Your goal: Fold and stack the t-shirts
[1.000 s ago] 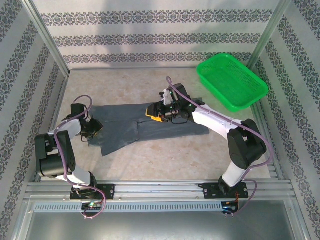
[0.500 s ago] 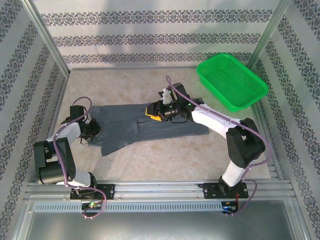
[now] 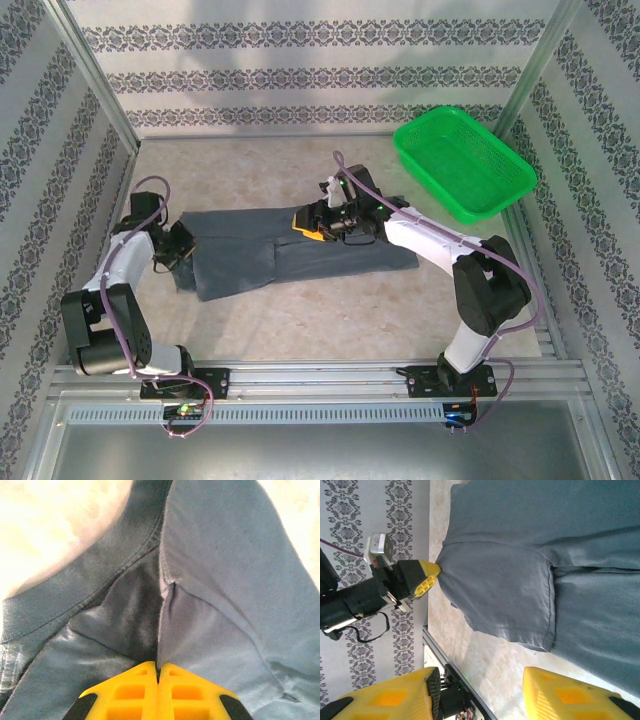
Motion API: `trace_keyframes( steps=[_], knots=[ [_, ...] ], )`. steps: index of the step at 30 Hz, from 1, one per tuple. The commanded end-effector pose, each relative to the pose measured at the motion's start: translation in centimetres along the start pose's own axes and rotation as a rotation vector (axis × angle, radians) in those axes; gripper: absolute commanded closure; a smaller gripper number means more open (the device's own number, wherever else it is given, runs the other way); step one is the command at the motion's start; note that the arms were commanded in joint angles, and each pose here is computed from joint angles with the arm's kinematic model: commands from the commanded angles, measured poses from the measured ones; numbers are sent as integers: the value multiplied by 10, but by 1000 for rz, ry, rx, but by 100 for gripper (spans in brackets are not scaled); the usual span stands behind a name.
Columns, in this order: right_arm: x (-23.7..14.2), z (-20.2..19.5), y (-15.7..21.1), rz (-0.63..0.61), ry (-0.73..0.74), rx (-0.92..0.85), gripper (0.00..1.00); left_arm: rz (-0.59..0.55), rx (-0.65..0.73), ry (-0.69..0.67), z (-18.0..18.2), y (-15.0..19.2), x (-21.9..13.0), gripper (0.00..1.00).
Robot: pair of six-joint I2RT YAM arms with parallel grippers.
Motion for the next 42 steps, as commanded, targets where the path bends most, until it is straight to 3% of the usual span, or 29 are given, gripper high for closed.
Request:
trace_keyframes(
  steps=[1, 11, 20, 22, 25, 28, 31, 37, 42],
  knots=[
    [-8, 5, -7, -15, -10, 2, 52, 13, -50, -53, -8, -9, -5, 100],
    [-14, -1, 0, -18, 4, 16, 52, 19, -17, -92, -41, -43, 12, 100],
    [-26, -11, 4, -48, 54, 24, 53, -43, 32, -188, -39, -66, 53, 100],
    [-30, -17, 5, -59, 76, 29, 54, -44, 32, -173, -40, -68, 60, 87],
    [-39, -32, 5, -79, 125, 45, 56, -61, 33, -174, -42, -64, 57, 57],
    [-56, -56, 4, -111, 230, 81, 60, -153, 31, -177, -41, -53, 31, 46],
    [-73, -87, 1, -127, 389, 124, 64, -197, -53, -130, -32, -28, 4, 47],
    [-79, -137, -23, -37, 637, 174, 72, -64, -224, -49, -8, 49, 10, 63],
    [-71, -163, -43, 71, 778, 178, 72, -6, -269, -57, -5, 98, 32, 64]
  ],
)
Point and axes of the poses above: each hand's point on the last joint's axis, 136 mm out from that joint toward the fingers, its own x axis out along the fingers, its own z axis along the line the jaws close on, y = z × x, the point moved 10 cm from there along -x, back along the fingers, and after that the axes turned 15 degrees about -x, right-handed, at the moved point
